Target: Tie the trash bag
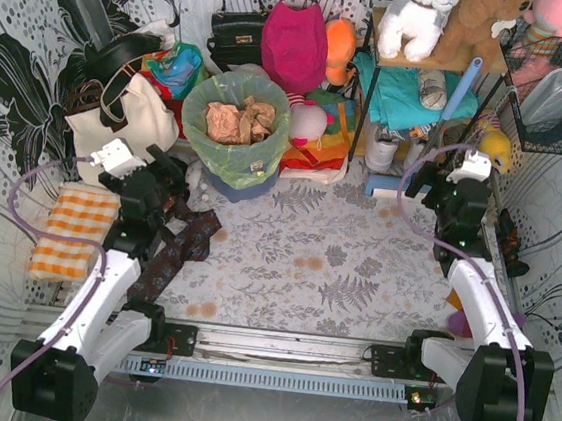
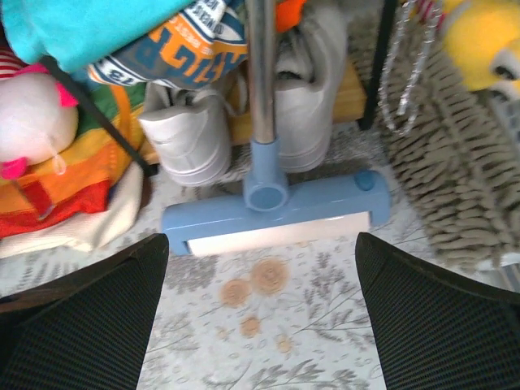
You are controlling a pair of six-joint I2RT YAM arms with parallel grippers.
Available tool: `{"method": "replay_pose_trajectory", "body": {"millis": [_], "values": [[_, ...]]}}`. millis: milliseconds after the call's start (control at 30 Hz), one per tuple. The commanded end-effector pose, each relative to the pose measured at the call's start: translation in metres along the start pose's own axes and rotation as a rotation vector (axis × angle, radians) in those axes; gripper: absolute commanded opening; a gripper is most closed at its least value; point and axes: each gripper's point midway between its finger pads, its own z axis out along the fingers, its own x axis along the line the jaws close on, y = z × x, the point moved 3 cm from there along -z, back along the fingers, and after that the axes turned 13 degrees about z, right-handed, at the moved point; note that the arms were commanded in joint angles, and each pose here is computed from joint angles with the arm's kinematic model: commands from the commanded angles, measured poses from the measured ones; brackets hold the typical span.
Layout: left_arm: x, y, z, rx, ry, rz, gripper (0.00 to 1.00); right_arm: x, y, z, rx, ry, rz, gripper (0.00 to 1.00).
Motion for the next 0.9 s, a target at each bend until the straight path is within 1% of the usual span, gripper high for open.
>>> {"method": "replay_pose_trajectory", "body": {"millis": [0, 100, 133, 267, 400, 533, 600, 667, 867], "values": [[0.001, 0.012, -0.003, 0.106, 0.064, -0.017, 0.98, 0.015, -0.023, -0.009, 0.261, -0.013, 0.148, 0.97], [-0.012, 0.023, -0.004, 0.157, 0.004, 0.015, 0.98, 0.03, -0.021, -0.01, 0.315, 0.045, 0.186, 0.97], [-0.016, 0.033, -0.003, 0.16, -0.014, 0.019, 0.98, 0.033, -0.019, -0.011, 0.333, 0.05, 0.207, 0.97], [-0.025, 0.048, -0.004, 0.199, -0.062, 0.095, 0.98, 0.054, -0.009, -0.015, 0.39, 0.123, 0.251, 0.99], [-0.022, 0.056, -0.002, 0.165, -0.057, 0.155, 0.98, 0.074, 0.001, -0.022, 0.405, 0.177, 0.235, 0.99], [-0.024, 0.054, -0.002, 0.156, -0.087, 0.176, 0.98, 0.095, 0.01, -0.026, 0.433, 0.195, 0.223, 0.99], [-0.027, 0.05, -0.003, 0.152, -0.112, 0.171, 0.98, 0.111, 0.012, -0.028, 0.448, 0.209, 0.213, 0.96], [-0.028, 0.048, -0.006, 0.159, -0.131, 0.171, 0.98, 0.128, 0.012, -0.029, 0.456, 0.217, 0.199, 0.93], [-0.034, 0.054, -0.011, 0.136, -0.185, 0.156, 0.98, 0.197, 0.014, -0.031, 0.479, 0.32, 0.169, 0.91]]}}
